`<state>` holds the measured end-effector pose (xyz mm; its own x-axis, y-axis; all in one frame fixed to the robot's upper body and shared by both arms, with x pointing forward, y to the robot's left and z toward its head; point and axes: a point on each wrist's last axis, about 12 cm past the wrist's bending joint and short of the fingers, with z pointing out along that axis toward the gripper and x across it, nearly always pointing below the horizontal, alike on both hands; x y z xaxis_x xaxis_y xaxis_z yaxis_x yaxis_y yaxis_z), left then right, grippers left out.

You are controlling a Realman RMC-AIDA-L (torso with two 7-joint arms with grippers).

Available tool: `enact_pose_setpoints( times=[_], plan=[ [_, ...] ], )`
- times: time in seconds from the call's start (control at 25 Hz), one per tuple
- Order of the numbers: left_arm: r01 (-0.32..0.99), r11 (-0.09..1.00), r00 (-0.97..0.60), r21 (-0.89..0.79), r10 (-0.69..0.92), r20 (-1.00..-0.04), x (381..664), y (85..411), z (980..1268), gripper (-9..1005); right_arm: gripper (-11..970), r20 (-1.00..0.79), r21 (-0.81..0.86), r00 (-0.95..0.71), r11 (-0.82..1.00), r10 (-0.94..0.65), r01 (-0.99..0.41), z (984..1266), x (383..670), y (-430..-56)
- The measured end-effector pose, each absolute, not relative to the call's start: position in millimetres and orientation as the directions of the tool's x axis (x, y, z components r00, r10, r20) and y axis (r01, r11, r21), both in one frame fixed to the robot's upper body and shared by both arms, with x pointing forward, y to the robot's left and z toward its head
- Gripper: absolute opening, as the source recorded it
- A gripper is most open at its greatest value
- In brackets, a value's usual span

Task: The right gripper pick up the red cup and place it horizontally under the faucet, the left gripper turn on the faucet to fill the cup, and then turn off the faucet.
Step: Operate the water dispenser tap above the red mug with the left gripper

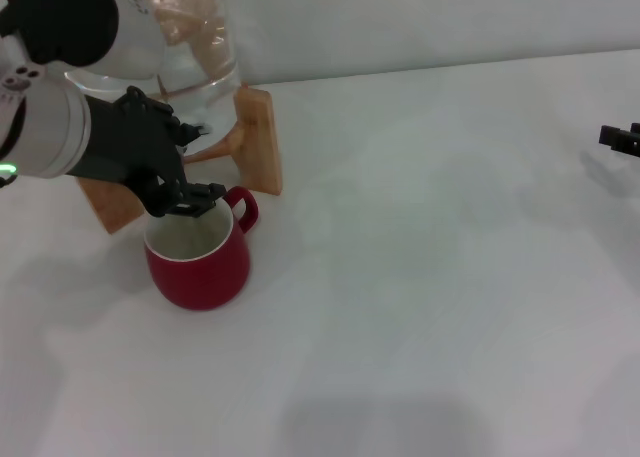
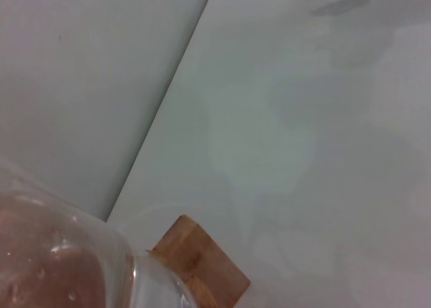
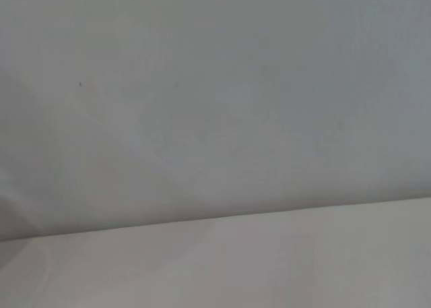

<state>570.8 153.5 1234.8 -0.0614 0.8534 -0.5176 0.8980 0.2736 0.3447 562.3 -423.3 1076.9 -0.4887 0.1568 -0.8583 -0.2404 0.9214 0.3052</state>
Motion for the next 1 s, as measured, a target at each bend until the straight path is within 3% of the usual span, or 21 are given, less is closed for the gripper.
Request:
enact_pose_setpoints(
  times=[1.0],
  plan=[
    [0.876,0.262,-0.021,0.404,0.859,-0.512,568,142,1243,663,546,-0.859,0.305,-0.486,0.924,0.163,-0.231,1077,561,-426]
  ],
)
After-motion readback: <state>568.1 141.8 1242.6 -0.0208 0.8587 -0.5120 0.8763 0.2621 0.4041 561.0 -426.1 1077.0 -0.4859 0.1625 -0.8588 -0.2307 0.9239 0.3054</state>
